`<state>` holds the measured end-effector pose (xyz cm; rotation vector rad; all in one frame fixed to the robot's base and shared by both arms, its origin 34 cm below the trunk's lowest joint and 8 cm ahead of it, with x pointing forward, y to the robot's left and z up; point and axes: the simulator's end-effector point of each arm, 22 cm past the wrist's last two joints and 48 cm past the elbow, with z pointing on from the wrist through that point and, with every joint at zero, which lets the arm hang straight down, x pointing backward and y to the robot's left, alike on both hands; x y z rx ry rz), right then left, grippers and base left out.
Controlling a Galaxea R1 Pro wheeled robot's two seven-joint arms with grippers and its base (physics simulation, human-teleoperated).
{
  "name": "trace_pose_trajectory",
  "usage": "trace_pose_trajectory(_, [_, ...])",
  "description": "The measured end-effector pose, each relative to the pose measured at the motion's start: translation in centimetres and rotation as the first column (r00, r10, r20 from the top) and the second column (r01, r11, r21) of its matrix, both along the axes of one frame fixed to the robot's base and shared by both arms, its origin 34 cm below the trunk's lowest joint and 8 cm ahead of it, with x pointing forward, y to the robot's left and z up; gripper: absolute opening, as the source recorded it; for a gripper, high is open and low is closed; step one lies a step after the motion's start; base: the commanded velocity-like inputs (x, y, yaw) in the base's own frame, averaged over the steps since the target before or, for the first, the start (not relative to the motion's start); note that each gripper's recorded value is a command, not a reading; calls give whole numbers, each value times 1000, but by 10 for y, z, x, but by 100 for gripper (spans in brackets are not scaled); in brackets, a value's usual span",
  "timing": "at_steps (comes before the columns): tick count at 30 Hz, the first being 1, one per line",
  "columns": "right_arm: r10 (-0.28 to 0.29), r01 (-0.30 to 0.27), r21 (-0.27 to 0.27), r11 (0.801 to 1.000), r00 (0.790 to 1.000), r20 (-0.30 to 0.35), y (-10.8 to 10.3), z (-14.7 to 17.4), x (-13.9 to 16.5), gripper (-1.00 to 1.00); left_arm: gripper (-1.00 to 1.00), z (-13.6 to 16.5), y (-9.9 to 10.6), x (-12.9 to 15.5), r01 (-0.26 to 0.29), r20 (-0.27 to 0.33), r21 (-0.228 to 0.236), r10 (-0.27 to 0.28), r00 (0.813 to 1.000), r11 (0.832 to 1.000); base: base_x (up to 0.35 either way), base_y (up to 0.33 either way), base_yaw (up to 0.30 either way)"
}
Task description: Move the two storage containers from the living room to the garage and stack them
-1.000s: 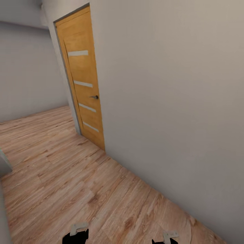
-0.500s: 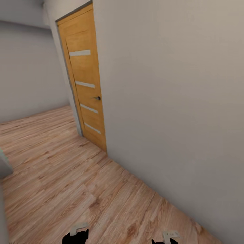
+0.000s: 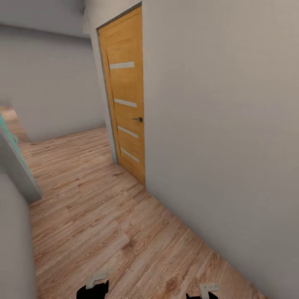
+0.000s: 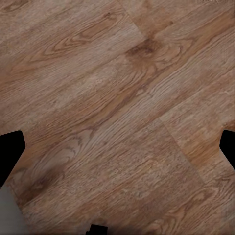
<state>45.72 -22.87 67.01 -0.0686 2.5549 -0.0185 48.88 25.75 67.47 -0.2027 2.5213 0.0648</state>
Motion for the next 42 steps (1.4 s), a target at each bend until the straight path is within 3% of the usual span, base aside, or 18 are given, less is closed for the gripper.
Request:
trace_pose_trajectory(16, [0,0,0,1000,1000,1,0,0,0,100,100,0,0,0,1,-1,0,-1,1000,1000,59,0,279])
trace_pose_trajectory(42, [-1,1,1,1000,1000,1,0,0,0,100,100,0,0,-1,2,-2,0,-2,1000,1000,325,0,36])
